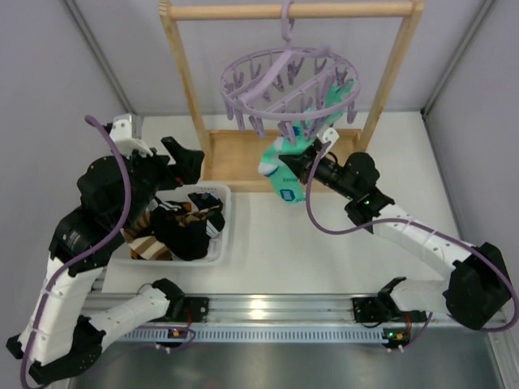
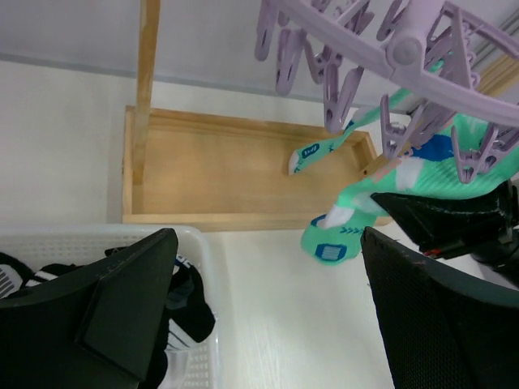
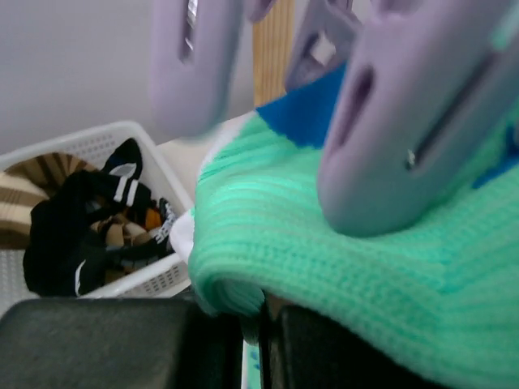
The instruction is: Remove the socks clipped to the hanger
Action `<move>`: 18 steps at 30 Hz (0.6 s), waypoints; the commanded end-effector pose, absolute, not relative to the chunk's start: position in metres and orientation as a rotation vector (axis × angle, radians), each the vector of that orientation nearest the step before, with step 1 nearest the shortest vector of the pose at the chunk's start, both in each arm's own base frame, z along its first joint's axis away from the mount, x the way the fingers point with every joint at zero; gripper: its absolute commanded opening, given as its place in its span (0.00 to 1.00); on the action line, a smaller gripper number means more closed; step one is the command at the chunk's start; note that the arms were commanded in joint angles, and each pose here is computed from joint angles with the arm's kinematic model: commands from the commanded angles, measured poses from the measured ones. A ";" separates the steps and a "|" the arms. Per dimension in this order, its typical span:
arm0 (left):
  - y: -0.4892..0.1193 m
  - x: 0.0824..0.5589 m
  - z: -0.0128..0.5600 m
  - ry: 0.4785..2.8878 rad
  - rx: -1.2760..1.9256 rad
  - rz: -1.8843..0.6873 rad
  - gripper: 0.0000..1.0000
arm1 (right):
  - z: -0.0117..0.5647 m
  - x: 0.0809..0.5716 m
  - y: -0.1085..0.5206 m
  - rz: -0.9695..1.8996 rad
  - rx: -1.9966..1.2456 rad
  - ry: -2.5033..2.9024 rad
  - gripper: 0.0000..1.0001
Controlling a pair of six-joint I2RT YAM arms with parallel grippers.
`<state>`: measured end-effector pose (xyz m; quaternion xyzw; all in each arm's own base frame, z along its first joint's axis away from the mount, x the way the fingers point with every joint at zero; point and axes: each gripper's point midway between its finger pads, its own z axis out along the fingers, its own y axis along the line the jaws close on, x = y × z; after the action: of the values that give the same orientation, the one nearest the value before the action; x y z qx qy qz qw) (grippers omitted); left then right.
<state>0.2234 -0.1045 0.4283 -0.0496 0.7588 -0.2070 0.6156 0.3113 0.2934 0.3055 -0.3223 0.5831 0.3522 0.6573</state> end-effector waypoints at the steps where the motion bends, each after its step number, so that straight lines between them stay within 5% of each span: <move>1: -0.126 0.233 0.457 1.717 -0.106 -0.574 0.98 | 0.326 0.323 0.286 0.610 -0.592 1.372 0.00; 9: -0.167 0.253 0.512 1.662 0.059 -0.669 0.98 | 0.294 0.296 0.329 0.352 -0.526 1.513 0.00; 18: -0.189 0.289 0.494 1.716 0.132 -0.525 0.98 | 0.272 0.283 0.371 0.109 -0.595 1.565 0.00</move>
<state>0.2886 -0.1898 0.4760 0.0385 0.7652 -0.2434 0.5948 0.2795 0.3736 0.2518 -0.2875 0.6957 0.1057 0.6498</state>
